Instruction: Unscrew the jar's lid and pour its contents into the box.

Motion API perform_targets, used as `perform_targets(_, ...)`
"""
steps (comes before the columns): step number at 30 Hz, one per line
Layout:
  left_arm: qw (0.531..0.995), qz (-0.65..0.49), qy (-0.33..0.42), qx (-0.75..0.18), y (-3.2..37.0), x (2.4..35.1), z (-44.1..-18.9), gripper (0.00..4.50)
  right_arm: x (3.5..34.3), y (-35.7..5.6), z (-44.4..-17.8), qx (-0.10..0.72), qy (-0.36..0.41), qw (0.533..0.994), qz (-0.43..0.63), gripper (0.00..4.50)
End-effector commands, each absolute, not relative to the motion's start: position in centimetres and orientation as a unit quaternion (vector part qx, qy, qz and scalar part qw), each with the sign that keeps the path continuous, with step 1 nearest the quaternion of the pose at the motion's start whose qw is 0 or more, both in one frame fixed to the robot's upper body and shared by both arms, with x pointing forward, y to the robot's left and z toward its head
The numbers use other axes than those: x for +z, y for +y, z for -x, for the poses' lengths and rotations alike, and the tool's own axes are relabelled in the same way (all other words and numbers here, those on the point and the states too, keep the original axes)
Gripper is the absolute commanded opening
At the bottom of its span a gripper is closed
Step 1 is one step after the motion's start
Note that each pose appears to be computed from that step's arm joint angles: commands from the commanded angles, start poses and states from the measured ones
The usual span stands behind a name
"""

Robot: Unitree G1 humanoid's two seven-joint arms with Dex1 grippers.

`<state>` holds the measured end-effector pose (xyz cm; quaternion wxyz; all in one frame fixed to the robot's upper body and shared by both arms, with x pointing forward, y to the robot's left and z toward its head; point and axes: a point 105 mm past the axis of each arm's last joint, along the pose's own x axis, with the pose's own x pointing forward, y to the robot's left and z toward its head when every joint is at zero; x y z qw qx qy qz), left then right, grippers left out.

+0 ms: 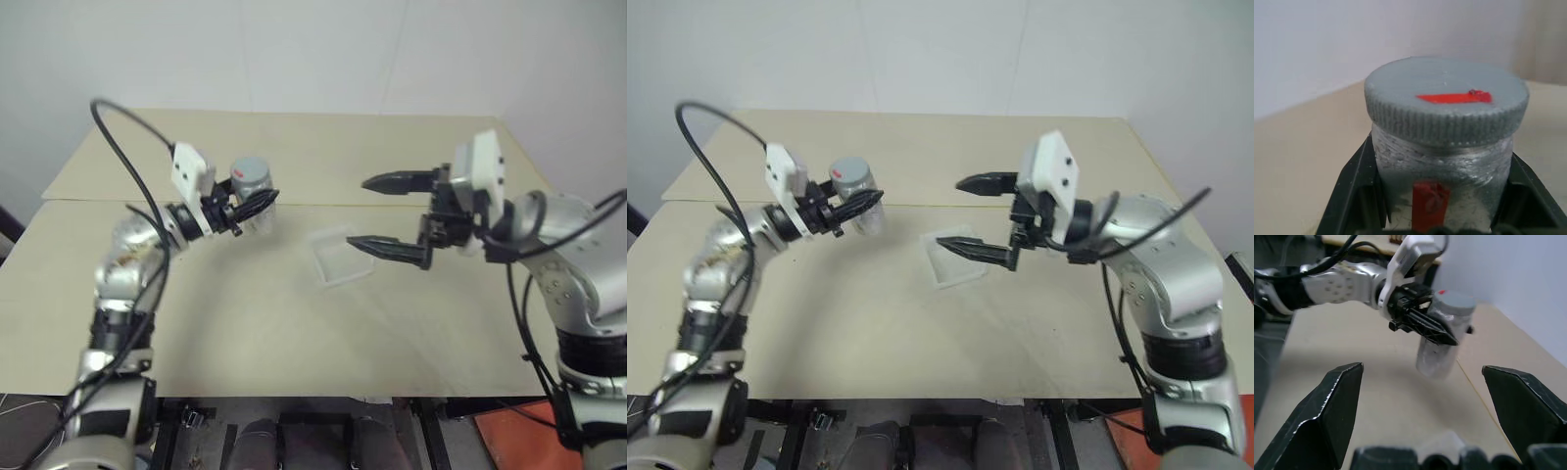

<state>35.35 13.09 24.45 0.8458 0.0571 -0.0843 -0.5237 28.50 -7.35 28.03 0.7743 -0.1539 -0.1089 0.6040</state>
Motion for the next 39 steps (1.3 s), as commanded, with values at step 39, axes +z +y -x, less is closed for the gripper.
perform_targets(39, 0.699, -0.095, -0.104, -0.701, 10.3, 26.6, -31.9, 2.03, 31.0, -0.7, -29.7, 0.663, -0.123, 0.737, 0.053, 2.75)
